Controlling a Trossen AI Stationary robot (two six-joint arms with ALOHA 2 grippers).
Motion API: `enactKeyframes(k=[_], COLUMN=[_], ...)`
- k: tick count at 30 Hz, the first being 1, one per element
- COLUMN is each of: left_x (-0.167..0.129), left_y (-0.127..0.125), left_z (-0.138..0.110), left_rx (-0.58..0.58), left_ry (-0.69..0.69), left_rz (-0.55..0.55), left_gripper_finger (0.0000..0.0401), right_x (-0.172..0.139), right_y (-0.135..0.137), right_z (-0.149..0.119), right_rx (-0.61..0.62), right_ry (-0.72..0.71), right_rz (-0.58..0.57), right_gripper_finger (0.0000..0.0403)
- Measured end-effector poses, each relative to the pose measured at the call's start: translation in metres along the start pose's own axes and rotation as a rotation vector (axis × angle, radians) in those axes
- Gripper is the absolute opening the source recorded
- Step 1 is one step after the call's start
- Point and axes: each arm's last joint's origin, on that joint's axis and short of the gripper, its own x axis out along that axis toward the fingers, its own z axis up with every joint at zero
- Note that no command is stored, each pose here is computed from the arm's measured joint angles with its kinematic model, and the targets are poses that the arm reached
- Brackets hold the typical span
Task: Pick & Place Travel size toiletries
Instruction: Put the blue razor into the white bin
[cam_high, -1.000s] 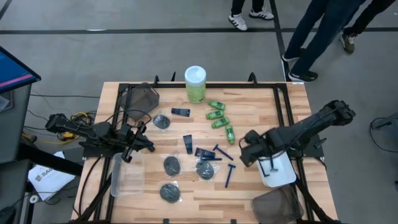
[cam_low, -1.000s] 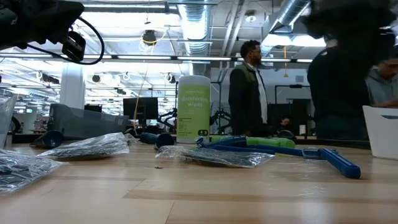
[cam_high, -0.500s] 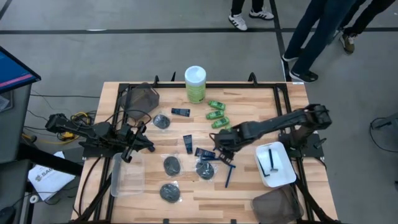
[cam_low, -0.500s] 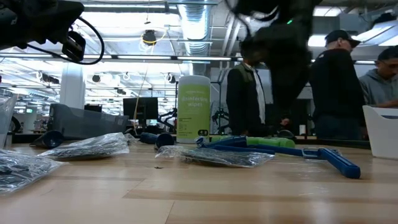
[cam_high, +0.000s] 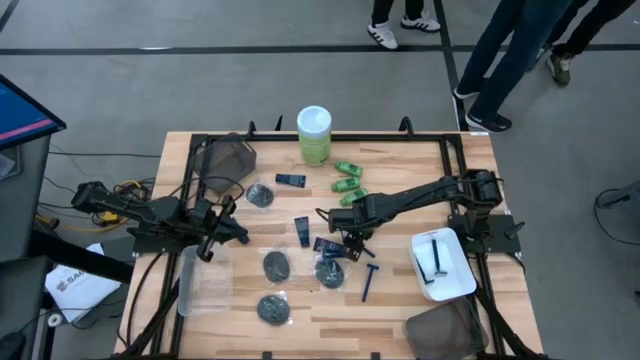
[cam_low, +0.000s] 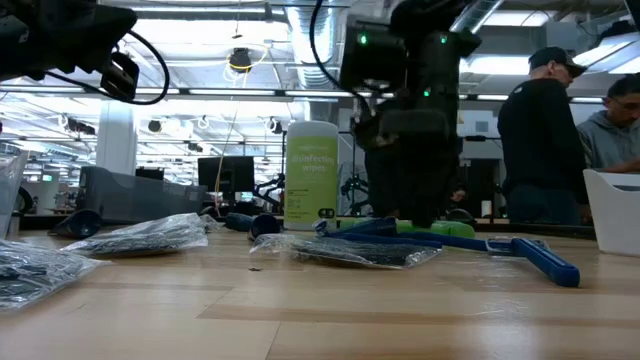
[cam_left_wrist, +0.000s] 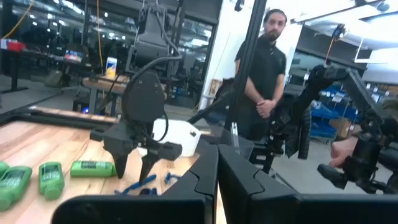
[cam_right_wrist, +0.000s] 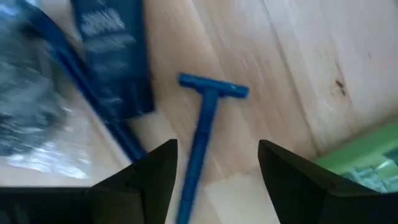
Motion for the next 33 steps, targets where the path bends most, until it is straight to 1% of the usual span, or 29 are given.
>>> enactKeyframes(k=[3,5,7,12,14,16,22,25,26,29,33], left_x=[0.0,0.001,0.001,0.002,0.002,0.002,0.002,0.002,0.002,0.002,0.002], left_y=[0.0,0.0,0.0,0.0,0.0,0.0,0.0,0.0,0.0,0.0,0.0], left_z=[0.0,-0.001,-0.001,-0.001,-0.001,-0.001,-0.001,-0.001,-0.001,-0.001,-0.001], left_rx=[0.0,0.001,0.001,0.001,0.001,0.001,0.001,0.001,0.001,0.001,0.0], left_ry=[0.004,0.006,0.007,0.01,0.013,0.011,0.011,0.01,0.01,0.008,0.007], left_rz=[0.001,0.001,0.002,0.003,0.003,0.003,0.003,0.003,0.002,0.002,0.002], left_gripper_finger=[0.0003,0.0003,0.0003,0.0003,0.0003,0.0003,0.0003,0.0003,0.0003,0.0003,0.0003], right_x=[0.005,0.009,0.013,0.023,0.024,0.024,0.023,0.021,0.02,0.011,-0.027], right_y=[0.0,-0.003,-0.002,-0.001,-0.002,-0.002,-0.009,-0.011,-0.012,-0.014,-0.02], right_z=[0.007,0.005,0.009,0.008,0.007,0.007,0.009,0.01,0.01,0.01,0.007], right_rx=[-0.007,-0.004,-0.006,-0.013,-0.012,-0.012,0.008,0.004,-0.005,-0.011,0.011], right_ry=[-0.025,0.006,-0.014,0.026,0.028,0.027,0.039,0.036,0.032,0.009,-0.064], right_rz=[0.022,0.013,0.029,0.005,0.005,-0.001,-0.008,-0.003,0.002,0.019,0.05], right_gripper_finger=[0.0216,0.0216,0.0216,0.0209,0.0194,0.0169,0.0068,0.0026,0.002,0.0022,0.0031])
